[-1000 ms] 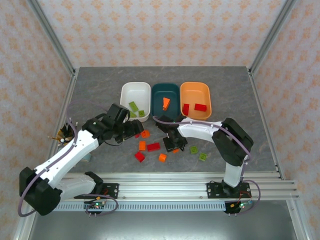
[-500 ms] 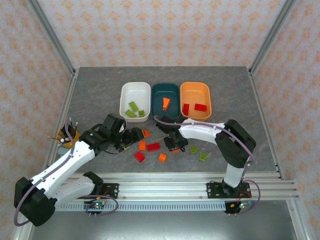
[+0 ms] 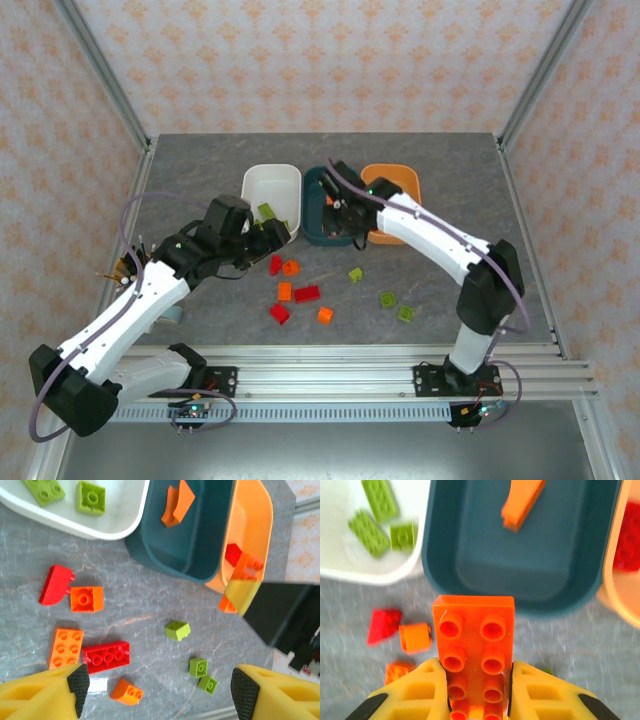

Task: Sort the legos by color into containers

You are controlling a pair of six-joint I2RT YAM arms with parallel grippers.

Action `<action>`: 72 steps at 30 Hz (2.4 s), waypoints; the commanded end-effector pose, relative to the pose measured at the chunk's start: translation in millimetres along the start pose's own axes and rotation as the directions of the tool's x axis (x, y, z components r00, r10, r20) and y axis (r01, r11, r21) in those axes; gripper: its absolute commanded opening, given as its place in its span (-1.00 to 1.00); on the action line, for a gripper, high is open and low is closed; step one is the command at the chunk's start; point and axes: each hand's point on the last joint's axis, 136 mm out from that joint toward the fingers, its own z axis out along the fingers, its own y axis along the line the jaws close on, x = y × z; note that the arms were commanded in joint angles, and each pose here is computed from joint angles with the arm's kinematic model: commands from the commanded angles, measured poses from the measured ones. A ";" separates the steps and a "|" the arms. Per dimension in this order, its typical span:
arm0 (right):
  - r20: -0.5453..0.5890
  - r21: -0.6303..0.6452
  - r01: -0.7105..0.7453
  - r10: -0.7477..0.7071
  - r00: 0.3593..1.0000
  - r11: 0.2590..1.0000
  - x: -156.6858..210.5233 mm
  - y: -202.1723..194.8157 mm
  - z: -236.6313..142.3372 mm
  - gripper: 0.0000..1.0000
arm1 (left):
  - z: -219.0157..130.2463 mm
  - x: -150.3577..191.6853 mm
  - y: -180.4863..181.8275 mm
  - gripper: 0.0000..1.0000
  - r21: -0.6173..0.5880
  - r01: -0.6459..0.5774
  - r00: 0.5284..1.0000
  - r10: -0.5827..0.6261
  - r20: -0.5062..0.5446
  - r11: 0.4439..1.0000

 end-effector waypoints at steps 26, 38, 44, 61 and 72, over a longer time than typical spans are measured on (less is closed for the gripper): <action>0.009 -0.007 -0.077 0.077 0.997 0.997 -48.5 -10.4 9.8 0.25 | 7.5 13.9 41.4 0.51 -0.199 -0.032 0.998 0.020 -0.060 0.979; 0.154 -0.132 -0.005 0.025 0.988 0.991 -1.8 -16.8 -77.5 0.25 | -2.0 18.6 54.6 0.48 -0.247 -0.048 0.997 0.031 -0.071 0.968; 0.113 -0.122 -0.024 0.038 0.993 0.992 44.3 -33.7 -91.5 0.24 | 0.5 25.4 54.7 0.47 -0.230 -0.062 0.994 0.040 -0.102 0.971; 0.041 0.076 -0.276 0.274 0.961 0.958 123.6 -100.3 -54.6 0.21 | 37.1 50.8 23.3 0.42 -0.123 -0.149 0.968 0.119 -0.222 0.981; 0.153 0.077 -0.365 0.351 0.924 0.928 129.3 -126.0 -92.8 0.23 | 120.8 107.8 -55.5 0.16 -0.024 -0.603 0.737 0.546 -0.398 0.797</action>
